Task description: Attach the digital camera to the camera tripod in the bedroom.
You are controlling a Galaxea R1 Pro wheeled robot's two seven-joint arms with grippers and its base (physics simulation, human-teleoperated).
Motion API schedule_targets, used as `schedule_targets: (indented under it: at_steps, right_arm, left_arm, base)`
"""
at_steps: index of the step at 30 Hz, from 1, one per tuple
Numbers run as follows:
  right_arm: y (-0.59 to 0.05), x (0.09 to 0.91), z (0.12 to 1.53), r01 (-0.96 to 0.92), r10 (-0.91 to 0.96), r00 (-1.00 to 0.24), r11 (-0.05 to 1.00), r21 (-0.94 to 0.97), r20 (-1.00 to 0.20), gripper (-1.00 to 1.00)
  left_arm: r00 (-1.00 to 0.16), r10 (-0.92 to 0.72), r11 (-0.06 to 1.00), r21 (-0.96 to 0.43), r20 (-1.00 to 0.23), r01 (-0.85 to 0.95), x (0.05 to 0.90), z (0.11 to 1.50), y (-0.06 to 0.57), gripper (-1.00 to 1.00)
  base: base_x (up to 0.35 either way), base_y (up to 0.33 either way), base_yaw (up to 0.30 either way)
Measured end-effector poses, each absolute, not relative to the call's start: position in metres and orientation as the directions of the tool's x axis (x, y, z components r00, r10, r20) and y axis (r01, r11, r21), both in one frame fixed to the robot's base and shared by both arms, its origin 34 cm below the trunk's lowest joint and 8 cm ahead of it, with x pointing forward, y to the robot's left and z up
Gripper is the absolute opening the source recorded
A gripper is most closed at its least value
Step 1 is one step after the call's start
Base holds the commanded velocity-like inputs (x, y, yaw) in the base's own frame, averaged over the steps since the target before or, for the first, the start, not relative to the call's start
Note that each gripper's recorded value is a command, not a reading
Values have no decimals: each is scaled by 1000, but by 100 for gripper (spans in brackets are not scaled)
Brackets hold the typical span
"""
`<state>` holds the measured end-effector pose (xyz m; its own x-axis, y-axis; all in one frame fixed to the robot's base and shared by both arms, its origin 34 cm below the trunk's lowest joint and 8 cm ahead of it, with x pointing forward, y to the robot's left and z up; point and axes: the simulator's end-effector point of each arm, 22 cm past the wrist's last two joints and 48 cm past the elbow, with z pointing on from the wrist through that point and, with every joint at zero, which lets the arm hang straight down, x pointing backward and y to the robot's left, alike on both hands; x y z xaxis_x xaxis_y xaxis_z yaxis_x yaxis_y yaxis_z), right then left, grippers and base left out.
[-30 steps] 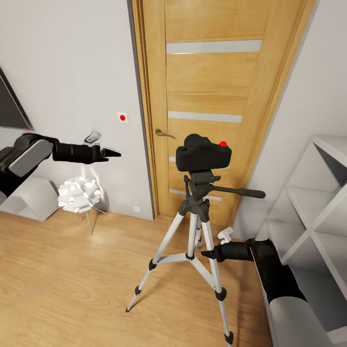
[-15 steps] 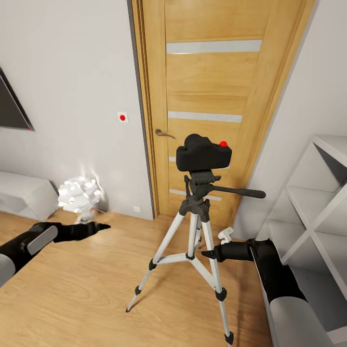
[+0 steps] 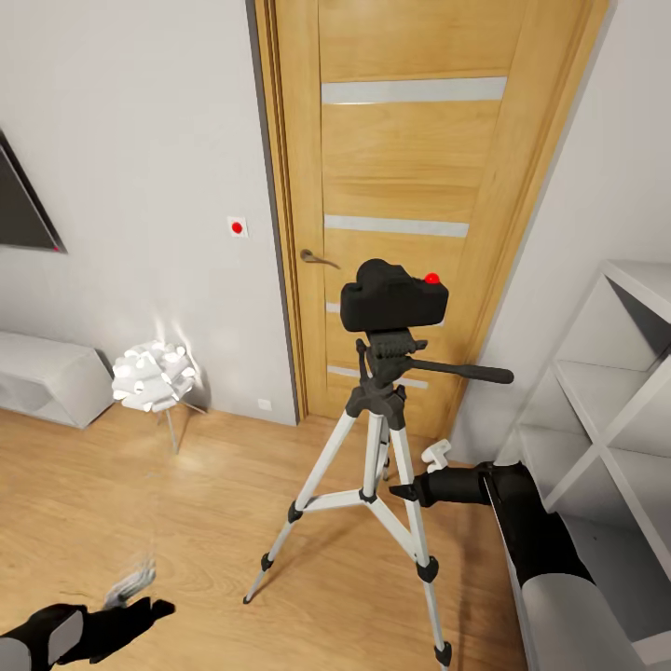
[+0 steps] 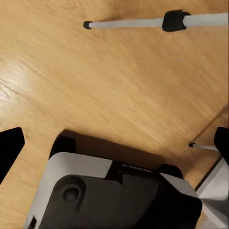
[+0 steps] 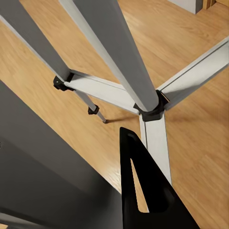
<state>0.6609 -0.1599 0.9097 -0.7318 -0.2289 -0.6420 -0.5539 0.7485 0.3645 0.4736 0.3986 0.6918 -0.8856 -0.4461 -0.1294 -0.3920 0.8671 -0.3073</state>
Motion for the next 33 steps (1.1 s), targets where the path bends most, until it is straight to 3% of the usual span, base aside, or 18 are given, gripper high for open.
schedule_targets:
  at_steps: [4,11,15,33]
  right_arm:
    - [-161,661,909,-553,-227,-733,749,366,-642,-100]
    - [-163,661,909,-549,-225,-735,751,367,-640,-100]
    - [-163,661,909,-549,-224,-735,751,367,-640,-100]
    - [-163,661,909,-548,-223,-736,752,368,-639,-100]
  left_arm:
    - [-900,-422,895,-210,-106,-394,405,654,380,100]
    - [-915,-403,907,123,-27,-403,285,619,378,100]
    - [-915,-403,891,221,-15,-396,247,617,382,100]
    - [-884,-464,846,266,-58,-462,199,614,362,100]
  base:
    - [0,0,0]
    - [0,0,0]
    - [0,0,0]
    - [0,0,0]
